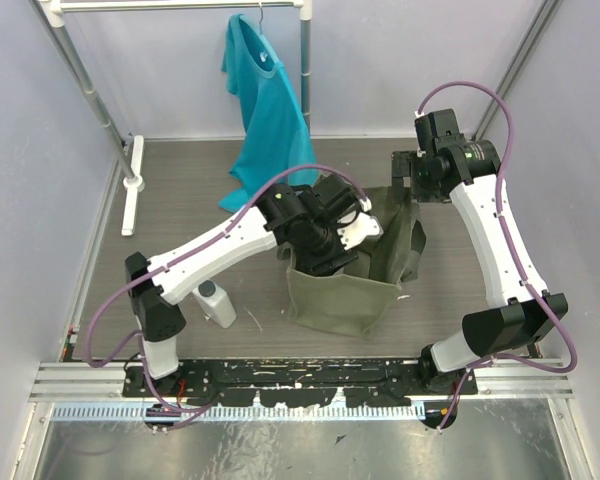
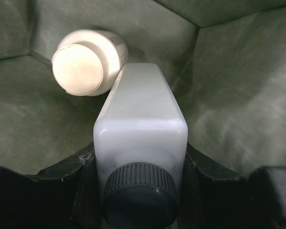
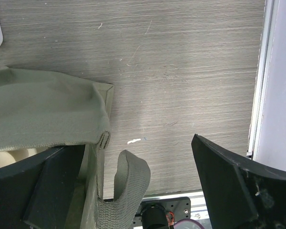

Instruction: Place the personal care products into the canvas bag

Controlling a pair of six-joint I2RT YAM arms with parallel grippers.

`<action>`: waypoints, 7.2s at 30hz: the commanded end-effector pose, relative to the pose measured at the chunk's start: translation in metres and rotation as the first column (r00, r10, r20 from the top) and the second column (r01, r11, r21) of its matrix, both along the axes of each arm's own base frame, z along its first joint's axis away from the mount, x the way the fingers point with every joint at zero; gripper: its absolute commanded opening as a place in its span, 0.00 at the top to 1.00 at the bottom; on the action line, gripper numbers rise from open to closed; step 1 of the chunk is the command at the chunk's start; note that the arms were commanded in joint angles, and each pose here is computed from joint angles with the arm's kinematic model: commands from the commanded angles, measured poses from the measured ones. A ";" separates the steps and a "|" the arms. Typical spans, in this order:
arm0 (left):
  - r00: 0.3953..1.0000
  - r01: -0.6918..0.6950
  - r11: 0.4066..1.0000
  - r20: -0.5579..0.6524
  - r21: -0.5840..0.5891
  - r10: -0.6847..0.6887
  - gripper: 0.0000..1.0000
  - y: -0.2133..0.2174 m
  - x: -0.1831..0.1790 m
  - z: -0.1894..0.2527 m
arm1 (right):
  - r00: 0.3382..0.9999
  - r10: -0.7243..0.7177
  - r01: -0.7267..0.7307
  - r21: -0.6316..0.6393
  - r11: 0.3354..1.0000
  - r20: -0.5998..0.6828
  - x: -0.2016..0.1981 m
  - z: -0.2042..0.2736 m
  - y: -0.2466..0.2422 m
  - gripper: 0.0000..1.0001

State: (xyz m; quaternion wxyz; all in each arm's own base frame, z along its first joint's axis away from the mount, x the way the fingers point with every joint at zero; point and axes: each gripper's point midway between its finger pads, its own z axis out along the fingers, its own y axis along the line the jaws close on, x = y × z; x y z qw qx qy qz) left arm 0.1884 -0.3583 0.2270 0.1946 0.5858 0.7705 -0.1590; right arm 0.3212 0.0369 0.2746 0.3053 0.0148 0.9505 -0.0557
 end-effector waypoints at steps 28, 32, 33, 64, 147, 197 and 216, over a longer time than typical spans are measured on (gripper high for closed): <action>0.999 0.043 0.987 -0.018 0.158 -0.040 0.85 0.008 0.001 -0.066 | 1.000 0.004 -0.004 0.014 1.000 0.017 0.008 -0.001 0.003 0.00; 0.999 0.047 0.977 -0.027 0.208 -0.043 0.84 0.010 0.001 -0.083 | 1.000 0.004 -0.004 0.011 1.000 0.009 0.008 -0.005 0.003 0.00; 0.999 0.050 0.974 -0.029 0.219 -0.044 0.84 0.010 0.001 -0.087 | 1.000 0.006 -0.006 0.012 1.000 0.010 0.008 -0.005 0.003 0.00; 0.999 -0.021 0.979 0.046 0.204 0.012 0.01 0.012 0.006 -0.061 | 0.998 0.055 -0.055 0.029 0.998 0.001 0.011 -0.009 0.010 0.00; 0.780 -0.618 0.768 -0.003 -0.166 0.626 0.68 0.080 0.197 -0.097 | 0.998 -0.028 0.029 0.011 1.000 -0.051 0.015 -0.016 0.005 0.00; 0.984 -0.055 0.590 0.057 -0.806 0.169 0.70 -0.001 0.029 0.258 | 0.998 0.053 -0.052 0.022 0.998 -0.044 0.002 -0.008 0.008 0.00; 0.995 -0.088 0.724 -0.029 -0.685 0.094 0.73 -0.088 0.044 0.135 | 1.000 -0.015 0.015 0.025 1.000 -0.005 0.000 0.000 0.002 0.00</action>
